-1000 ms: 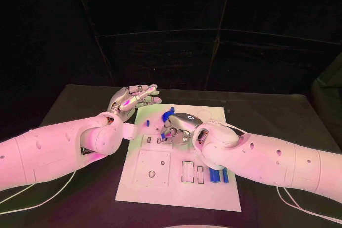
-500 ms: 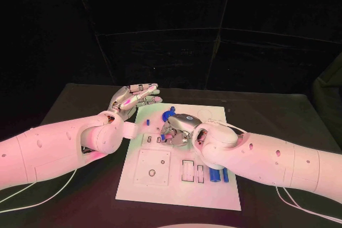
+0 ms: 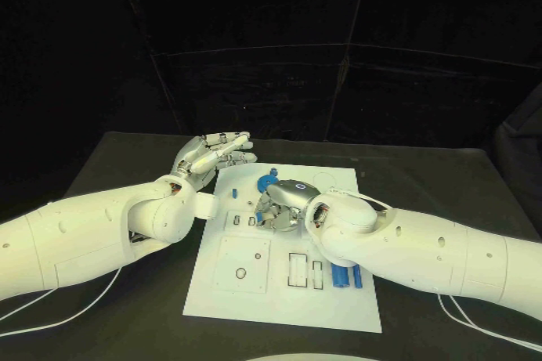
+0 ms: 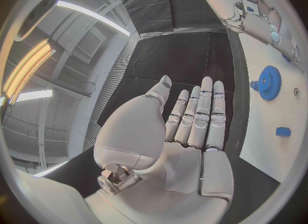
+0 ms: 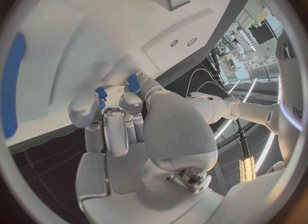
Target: Assemble the parts on the task board
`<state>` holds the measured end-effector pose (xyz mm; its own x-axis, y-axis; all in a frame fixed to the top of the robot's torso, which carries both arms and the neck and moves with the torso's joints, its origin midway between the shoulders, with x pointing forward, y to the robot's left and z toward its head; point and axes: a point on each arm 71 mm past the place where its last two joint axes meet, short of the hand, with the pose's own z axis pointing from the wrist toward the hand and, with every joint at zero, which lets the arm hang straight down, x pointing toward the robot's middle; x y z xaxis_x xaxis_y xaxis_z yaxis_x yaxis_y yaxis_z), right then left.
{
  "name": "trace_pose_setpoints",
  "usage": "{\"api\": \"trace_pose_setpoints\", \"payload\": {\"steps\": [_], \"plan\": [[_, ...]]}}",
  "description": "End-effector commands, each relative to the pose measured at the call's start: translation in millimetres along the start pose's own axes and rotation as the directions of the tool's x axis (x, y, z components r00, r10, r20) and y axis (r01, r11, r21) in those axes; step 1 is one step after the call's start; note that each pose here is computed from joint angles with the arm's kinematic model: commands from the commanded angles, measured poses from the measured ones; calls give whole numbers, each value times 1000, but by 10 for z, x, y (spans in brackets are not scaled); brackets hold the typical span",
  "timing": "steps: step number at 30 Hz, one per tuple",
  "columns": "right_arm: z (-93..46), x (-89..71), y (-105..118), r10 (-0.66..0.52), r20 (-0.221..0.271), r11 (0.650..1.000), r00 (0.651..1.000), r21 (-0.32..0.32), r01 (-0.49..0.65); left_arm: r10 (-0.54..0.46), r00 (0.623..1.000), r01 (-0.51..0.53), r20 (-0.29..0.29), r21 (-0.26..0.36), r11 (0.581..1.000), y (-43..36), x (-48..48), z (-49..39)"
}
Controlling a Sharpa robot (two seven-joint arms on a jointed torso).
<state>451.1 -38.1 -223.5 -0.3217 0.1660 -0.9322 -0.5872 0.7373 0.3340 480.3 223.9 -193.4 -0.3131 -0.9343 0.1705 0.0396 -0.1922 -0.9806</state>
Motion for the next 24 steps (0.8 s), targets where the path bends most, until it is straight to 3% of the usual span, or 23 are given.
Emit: {"api": "trace_pose_setpoints", "payload": {"steps": [1,13,24], "plan": [[-11,69,-34,-35,-60,999,998,21,37,-10,1000,10,-12,4,1000,-13,13,7],[-11,79,5,-46,-61,999,997,15,47,-10,1000,10,-12,2,1000,-12,11,6],[-15,55,-1,-48,-27,998,999,28,48,-11,1000,11,-13,0,1000,-10,11,7]]}}
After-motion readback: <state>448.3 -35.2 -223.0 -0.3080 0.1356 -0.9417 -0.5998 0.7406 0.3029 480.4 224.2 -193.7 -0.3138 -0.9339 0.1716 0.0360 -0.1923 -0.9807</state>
